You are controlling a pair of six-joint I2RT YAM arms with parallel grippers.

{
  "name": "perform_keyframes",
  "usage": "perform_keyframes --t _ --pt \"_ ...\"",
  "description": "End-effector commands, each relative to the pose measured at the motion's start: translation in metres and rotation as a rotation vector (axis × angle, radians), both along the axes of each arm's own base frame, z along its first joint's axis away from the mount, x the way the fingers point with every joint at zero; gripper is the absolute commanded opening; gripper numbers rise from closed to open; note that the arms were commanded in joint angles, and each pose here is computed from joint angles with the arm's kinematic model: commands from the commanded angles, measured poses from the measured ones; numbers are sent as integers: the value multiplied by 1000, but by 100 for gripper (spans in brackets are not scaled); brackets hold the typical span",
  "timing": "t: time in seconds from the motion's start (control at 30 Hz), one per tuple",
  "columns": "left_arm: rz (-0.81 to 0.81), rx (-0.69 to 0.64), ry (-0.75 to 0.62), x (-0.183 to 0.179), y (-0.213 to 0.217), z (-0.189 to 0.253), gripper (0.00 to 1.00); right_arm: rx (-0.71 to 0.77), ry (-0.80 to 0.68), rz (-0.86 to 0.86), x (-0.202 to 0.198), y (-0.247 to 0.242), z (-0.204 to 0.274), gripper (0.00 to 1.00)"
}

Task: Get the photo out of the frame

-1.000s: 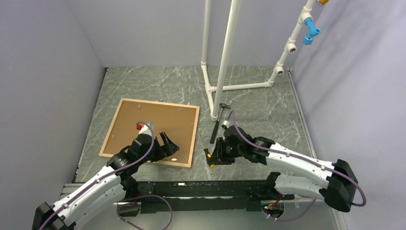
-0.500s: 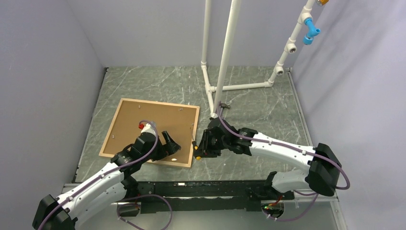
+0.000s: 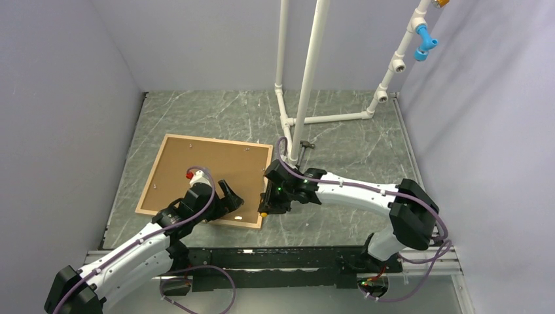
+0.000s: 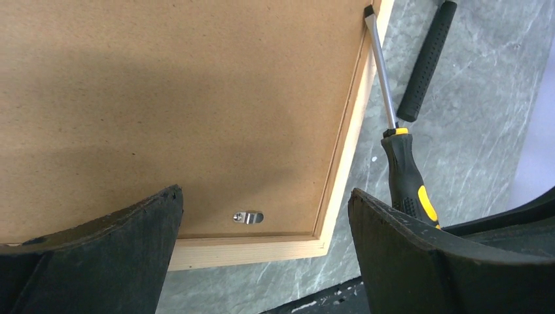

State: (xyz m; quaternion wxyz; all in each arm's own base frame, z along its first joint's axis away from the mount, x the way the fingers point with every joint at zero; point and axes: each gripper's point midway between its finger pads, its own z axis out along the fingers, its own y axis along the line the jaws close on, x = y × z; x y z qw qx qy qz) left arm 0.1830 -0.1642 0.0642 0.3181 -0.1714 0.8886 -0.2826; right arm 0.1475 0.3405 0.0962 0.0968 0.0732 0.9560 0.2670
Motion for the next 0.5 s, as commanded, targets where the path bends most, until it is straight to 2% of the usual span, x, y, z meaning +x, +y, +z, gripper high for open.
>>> perform_keyframes --t 0.0,0.3,0.47 --pt "58 30 -12 8 9 3 99 -24 -2 -49 6 6 4 0" --pt "81 64 22 1 18 -12 99 -62 -56 -65 24 5 -7 0" --pt "90 80 36 -2 23 -19 99 -11 -66 -37 48 2 -20 0"
